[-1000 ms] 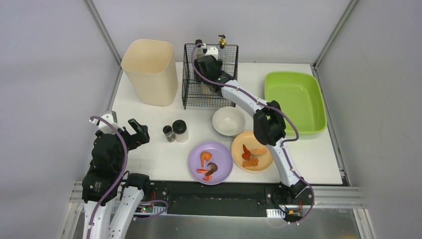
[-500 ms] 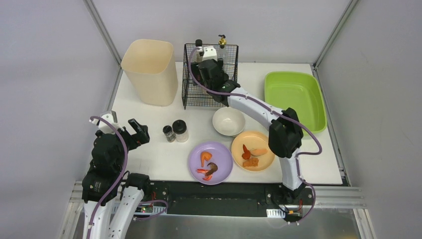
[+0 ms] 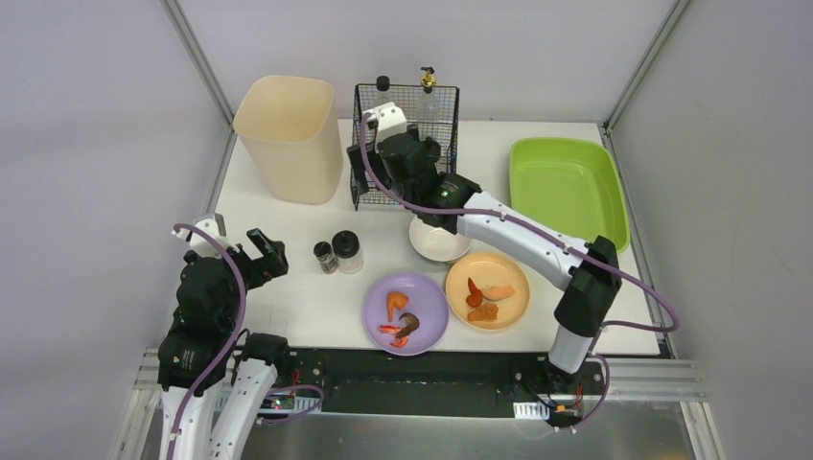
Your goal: Clear the kitchen counter
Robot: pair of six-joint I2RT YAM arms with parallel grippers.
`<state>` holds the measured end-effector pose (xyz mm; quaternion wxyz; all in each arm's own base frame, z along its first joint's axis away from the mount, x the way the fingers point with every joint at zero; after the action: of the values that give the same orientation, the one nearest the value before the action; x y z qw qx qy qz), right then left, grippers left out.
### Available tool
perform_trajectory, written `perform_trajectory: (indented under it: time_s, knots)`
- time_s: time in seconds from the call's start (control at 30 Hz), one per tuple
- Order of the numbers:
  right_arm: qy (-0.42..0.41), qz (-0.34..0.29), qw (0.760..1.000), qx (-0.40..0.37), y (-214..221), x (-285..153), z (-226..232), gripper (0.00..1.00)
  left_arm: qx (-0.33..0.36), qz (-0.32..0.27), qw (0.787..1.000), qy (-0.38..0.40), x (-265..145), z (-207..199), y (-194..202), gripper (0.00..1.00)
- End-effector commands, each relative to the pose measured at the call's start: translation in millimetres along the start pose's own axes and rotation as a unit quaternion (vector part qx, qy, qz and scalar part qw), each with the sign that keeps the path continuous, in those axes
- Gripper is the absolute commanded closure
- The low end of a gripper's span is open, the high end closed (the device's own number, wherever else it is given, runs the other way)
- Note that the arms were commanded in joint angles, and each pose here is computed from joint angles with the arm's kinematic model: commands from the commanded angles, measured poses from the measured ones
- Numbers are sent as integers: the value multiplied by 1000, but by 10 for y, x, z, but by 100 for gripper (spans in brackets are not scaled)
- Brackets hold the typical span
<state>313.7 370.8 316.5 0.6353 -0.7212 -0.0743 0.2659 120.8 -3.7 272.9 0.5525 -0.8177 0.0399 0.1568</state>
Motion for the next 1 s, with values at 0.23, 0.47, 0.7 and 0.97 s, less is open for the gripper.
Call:
perform_trajectory:
  time_s: [0.23, 0.47, 0.7, 0.97]
  knots:
    - [-155, 85, 983, -60, 558, -655, 423, 7, 4, -14, 1000, 4, 10, -8, -45, 1]
    - [-239, 109, 960, -101, 1033, -745, 646, 7, 4, -14, 1000, 5, 8, -9, -44, 1]
    - [-224, 106, 962, -116, 1284, -456, 756, 6, 5, -14, 1000, 5, 8, -9, -42, 1]
    - [-214, 112, 965, -107, 1389, -168, 917, 6, 5, -12, 1000, 7, 12, -15, -38, 1]
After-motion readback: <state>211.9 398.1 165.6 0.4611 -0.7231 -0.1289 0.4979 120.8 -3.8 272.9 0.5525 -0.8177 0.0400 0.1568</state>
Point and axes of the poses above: each gripper's point midway between its finger pads, its own x axis out along the fingers, its own z axis along the line the jaws close on, y = z × x, the point moved 6 cm from there along -x, back along the fingers, and after that the axes turned 4 degrees about -x, right-handed, at the moved point
